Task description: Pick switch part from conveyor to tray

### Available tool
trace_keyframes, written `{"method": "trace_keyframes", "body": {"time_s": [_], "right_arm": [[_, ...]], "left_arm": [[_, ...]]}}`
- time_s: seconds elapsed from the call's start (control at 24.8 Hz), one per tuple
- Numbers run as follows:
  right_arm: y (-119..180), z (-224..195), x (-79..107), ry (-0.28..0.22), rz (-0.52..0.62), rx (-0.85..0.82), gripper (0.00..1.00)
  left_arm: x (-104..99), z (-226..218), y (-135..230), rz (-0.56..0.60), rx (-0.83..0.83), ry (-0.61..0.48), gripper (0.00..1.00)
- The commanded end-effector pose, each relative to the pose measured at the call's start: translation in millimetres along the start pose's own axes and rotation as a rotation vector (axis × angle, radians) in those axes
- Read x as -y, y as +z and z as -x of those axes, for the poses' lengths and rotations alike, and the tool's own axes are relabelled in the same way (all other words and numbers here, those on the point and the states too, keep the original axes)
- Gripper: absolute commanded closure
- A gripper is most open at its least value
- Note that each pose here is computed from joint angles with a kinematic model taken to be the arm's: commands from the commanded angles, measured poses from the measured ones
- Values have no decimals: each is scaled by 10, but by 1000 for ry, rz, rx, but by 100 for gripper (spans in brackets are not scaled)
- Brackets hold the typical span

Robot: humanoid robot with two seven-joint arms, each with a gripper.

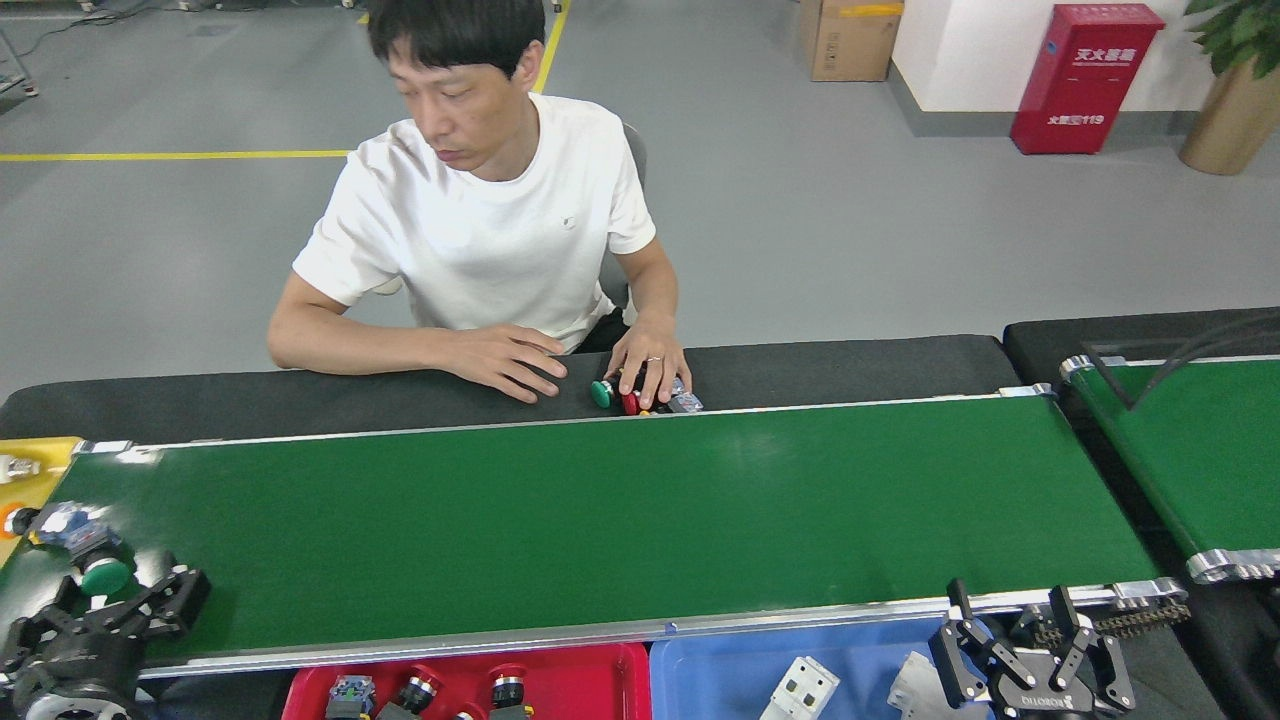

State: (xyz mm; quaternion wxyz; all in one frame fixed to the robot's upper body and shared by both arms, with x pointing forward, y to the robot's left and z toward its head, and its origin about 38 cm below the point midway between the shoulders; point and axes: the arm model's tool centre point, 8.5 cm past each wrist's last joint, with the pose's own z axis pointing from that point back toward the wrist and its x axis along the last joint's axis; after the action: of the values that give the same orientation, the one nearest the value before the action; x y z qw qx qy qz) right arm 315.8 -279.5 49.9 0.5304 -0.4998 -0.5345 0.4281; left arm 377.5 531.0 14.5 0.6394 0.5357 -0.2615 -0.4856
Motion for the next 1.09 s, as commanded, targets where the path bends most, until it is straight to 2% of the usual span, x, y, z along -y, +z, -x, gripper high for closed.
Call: {"method": "trace_keyframes", "body": {"time_s": [0.0,0.08,0.2,0.32,0.48,0.61,0.77,0.89,1.05], "right_arm": [[-40,5,52,9,12,10,1],[-37,-2,43,8,10,11,1],[-32,4,40,9,8,11,1],[7,7,7,8,-2,6,1],[4,8,-3,10,-4,5,1],[10,16,-13,10,-8,0,1],[11,68,-43,16,-19,-15,1],[11,66,-42,16,-20,-8,1],[19,43,-45,16,-21,2,1]], "left_arm": [[-130,175,-113,-11,-29,-6,62],[-160,218,-156,-10,-11,5,85],[-196,164,-158,-27,10,35,93],[-375,40,-111,-106,86,72,94],[-359,-42,295,-193,222,76,94],[-289,-205,811,-237,347,54,94],[-204,-660,1596,-289,549,63,93],[-39,-890,2150,-273,677,54,90],[187,-1272,2386,-230,802,17,82]]}}
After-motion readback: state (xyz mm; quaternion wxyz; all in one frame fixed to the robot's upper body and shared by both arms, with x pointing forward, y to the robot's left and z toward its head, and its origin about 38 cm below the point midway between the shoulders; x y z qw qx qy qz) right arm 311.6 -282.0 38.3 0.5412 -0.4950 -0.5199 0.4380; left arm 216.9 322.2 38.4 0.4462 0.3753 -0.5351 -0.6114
